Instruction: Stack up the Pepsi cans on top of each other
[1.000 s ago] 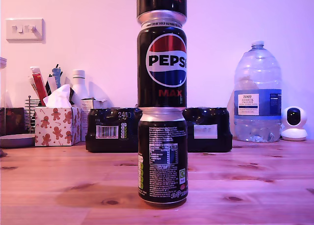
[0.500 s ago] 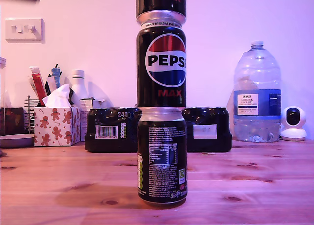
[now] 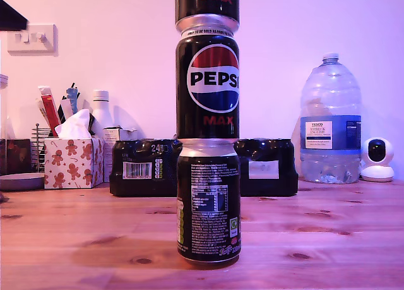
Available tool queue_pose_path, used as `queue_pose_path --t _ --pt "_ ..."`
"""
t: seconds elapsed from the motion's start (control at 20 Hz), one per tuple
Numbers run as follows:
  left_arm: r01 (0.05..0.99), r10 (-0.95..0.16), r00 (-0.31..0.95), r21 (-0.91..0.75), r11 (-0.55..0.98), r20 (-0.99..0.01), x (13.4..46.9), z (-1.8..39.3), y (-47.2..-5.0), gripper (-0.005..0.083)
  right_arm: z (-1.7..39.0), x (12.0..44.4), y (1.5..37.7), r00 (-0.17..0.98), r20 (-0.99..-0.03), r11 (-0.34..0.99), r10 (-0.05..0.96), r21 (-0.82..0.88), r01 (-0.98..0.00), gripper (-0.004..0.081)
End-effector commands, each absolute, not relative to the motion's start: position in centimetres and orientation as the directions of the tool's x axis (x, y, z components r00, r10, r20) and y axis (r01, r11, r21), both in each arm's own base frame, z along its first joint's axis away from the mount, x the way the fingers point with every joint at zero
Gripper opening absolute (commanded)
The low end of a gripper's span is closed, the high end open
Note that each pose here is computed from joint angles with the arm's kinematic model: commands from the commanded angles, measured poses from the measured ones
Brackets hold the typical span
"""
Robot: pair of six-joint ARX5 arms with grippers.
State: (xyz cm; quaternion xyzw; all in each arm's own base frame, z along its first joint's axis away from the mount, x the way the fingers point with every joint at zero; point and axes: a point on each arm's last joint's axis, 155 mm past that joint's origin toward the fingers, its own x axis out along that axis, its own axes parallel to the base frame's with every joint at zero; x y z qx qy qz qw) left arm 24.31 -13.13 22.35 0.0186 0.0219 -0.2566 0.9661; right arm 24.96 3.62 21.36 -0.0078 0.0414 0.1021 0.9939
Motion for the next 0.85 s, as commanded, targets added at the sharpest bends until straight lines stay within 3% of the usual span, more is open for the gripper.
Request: queue_pose_path --t 0.0,0.3,0.8 --pt "0.499 -0.495 0.864 0.017 0.867 -0.091 24.1 20.4 -13.1 0.0042 21.1 24.6 4.0 0.974 -0.070 0.976 0.216 -0.007 -0.217 -0.0011" --pt "0.496 -0.496 0.863 -0.028 0.868 -0.097 23.5 20.2 -12.8 0.0042 18.6 23.6 4.7 0.955 -0.159 0.967 0.250 0.089 -0.238 -0.0011" --pt "0.488 -0.470 0.810 -0.043 0.872 -0.350 22.2 13.9 -12.2 0.0042 11.5 21.3 4.6 0.863 -0.440 0.968 0.247 0.150 -0.201 -0.0011"
